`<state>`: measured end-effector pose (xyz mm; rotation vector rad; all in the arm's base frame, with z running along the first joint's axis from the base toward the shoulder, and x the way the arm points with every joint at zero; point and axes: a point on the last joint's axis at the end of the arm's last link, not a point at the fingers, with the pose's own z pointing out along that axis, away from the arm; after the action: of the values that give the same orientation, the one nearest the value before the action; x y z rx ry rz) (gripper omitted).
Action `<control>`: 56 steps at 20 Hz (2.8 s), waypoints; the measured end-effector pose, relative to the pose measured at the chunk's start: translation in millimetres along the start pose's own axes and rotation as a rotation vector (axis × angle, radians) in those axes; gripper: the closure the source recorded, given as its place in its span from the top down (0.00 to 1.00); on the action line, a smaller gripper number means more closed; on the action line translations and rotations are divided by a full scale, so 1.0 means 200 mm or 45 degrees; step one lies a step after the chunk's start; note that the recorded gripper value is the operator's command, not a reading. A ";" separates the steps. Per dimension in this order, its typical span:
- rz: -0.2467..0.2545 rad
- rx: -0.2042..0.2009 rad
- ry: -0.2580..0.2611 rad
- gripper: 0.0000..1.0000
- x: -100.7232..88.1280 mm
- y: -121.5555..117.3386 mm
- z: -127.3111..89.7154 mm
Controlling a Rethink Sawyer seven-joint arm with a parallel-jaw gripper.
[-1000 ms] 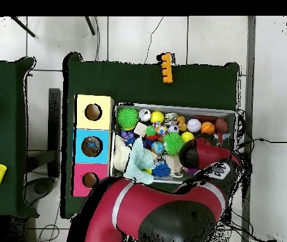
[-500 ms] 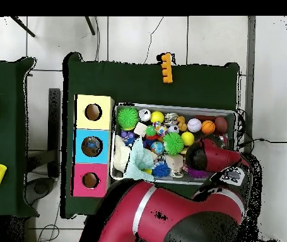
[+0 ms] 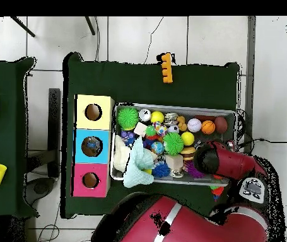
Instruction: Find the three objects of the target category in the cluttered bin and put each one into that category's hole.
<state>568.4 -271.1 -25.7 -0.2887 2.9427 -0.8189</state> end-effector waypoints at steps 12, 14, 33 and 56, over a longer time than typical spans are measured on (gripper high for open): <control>0.011 -0.022 -0.030 0.00 -0.06 -0.06 -0.17; 0.009 -0.021 -0.032 0.00 -0.06 -0.07 -0.18; 0.115 -0.123 0.055 0.00 0.21 -0.10 0.00; 0.182 -0.231 -0.056 0.00 0.16 -0.15 0.05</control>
<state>542.1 -307.6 -20.2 -0.1033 2.9578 -0.5219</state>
